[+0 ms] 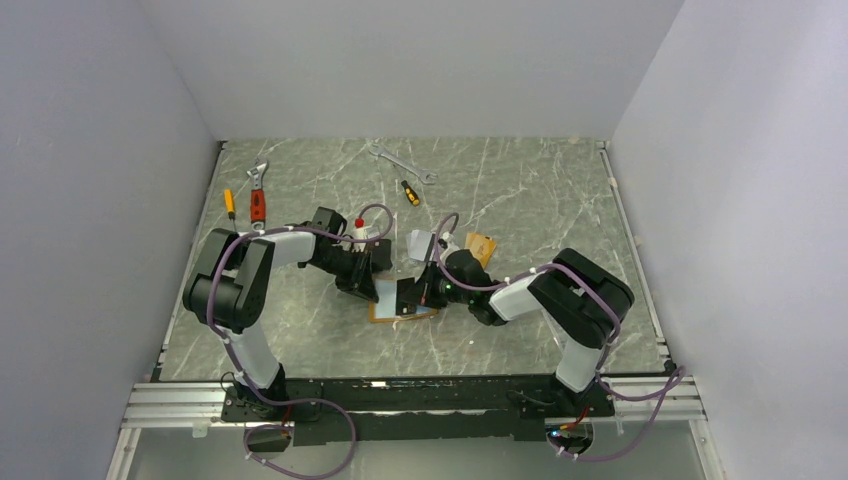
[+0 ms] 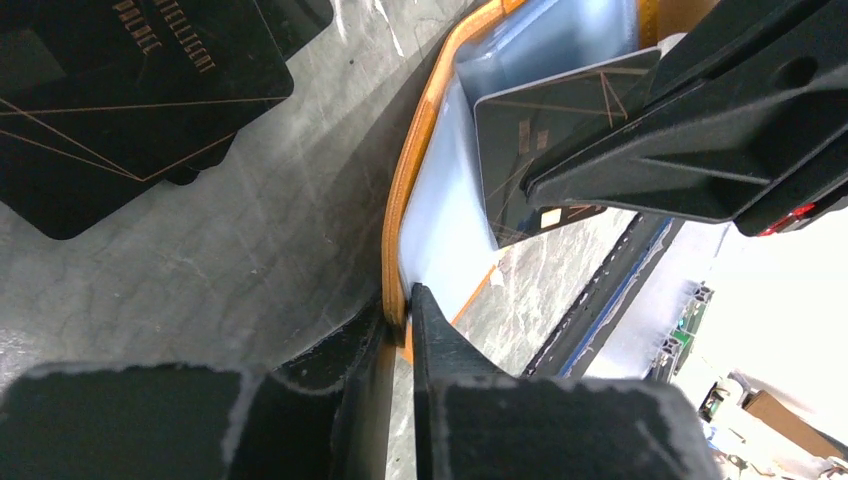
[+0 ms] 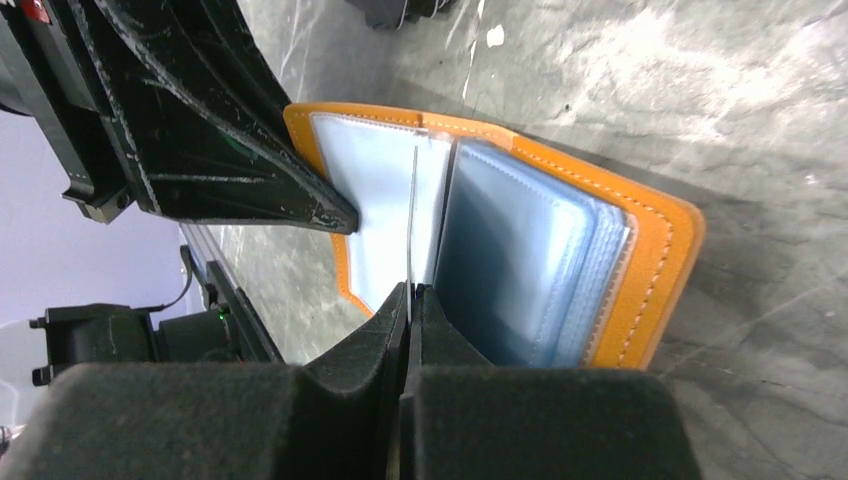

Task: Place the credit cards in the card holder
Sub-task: Insert the credit card into the card holder.

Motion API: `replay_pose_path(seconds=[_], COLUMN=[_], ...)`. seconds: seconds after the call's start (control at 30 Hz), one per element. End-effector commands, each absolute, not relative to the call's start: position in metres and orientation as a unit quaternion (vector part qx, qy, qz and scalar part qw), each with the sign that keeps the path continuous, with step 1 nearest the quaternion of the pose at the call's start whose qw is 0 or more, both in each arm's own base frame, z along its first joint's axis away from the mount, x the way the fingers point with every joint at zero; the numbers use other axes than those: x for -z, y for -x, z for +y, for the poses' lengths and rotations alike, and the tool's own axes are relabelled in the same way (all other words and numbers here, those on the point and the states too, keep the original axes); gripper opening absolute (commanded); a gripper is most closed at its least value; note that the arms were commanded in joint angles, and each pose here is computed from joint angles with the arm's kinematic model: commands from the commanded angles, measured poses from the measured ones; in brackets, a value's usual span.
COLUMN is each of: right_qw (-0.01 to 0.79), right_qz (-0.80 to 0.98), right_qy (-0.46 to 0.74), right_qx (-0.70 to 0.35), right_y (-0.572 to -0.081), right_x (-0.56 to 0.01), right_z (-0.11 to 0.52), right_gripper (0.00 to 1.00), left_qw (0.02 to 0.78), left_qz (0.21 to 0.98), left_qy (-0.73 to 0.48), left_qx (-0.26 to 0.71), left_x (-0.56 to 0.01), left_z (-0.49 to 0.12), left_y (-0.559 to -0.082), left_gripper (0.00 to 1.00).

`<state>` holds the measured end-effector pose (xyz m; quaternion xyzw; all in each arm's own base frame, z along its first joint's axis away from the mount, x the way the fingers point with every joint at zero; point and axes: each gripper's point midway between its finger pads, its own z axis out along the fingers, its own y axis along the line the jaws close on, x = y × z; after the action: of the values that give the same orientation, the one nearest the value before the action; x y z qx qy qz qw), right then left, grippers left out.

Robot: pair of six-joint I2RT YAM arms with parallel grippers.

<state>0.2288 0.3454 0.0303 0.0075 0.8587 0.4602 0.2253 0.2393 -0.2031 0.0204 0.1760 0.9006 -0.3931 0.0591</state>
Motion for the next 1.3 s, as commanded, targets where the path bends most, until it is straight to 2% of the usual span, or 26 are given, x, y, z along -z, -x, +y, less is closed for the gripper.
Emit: replay_pose_path(seconds=[0.0,0.07,0.17,0.43,0.63,0.77,0.83,0.9,1.0,1.27], right_qw=[0.218,0.216,0.216,0.223,0.229,0.227,0.221,0.220,0.228,0.228], right_qz=[0.858,0.865,0.877,0.893,0.897,0.901,0.906,0.909,0.910,0.913], right_qy=[0.008,0.003,-0.005,-0.022,-0.036,-0.036,-0.036,-0.037,-0.042,-0.033], right_qx=[-0.466,-0.453,-0.429,-0.389,-0.376,-0.369,-0.358,-0.352,-0.345,-0.337], right_y=[-0.223,-0.223,-0.224,-0.224,-0.223,-0.223,-0.224,-0.224,-0.225,-0.225], right_x=[-0.031,-0.027,-0.025,-0.025,-0.025,-0.024,-0.022,-0.020,-0.021,-0.020], right_z=[0.353,0.348,0.342,0.328,0.319,0.318,0.318,0.317,0.314,0.317], right_gripper=[0.00,0.00,0.09,0.50,0.52,0.50,0.45,0.31,0.01,0.00], left_qw=[0.082,0.084,0.086,0.083,0.083,0.083,0.082,0.083,0.082,0.082], left_qz=[0.904,0.903,0.901,0.899,0.897,0.896,0.896,0.896,0.895,0.894], left_qy=[-0.184,-0.184,-0.186,-0.187,-0.188,-0.190,-0.189,-0.190,-0.190,-0.191], left_qx=[0.378,0.380,0.382,0.387,0.391,0.392,0.393,0.393,0.395,0.398], left_x=[-0.027,-0.028,-0.029,-0.029,-0.030,-0.031,-0.030,-0.030,-0.031,-0.032], left_z=[-0.200,-0.200,-0.201,-0.203,-0.204,-0.204,-0.204,-0.204,-0.205,-0.206], left_y=[-0.248,-0.248,-0.248,-0.246,-0.246,-0.246,-0.245,-0.245,-0.246,-0.245], left_gripper=[0.13,0.13,0.12,0.11,0.10,0.10,0.10,0.10,0.10,0.10])
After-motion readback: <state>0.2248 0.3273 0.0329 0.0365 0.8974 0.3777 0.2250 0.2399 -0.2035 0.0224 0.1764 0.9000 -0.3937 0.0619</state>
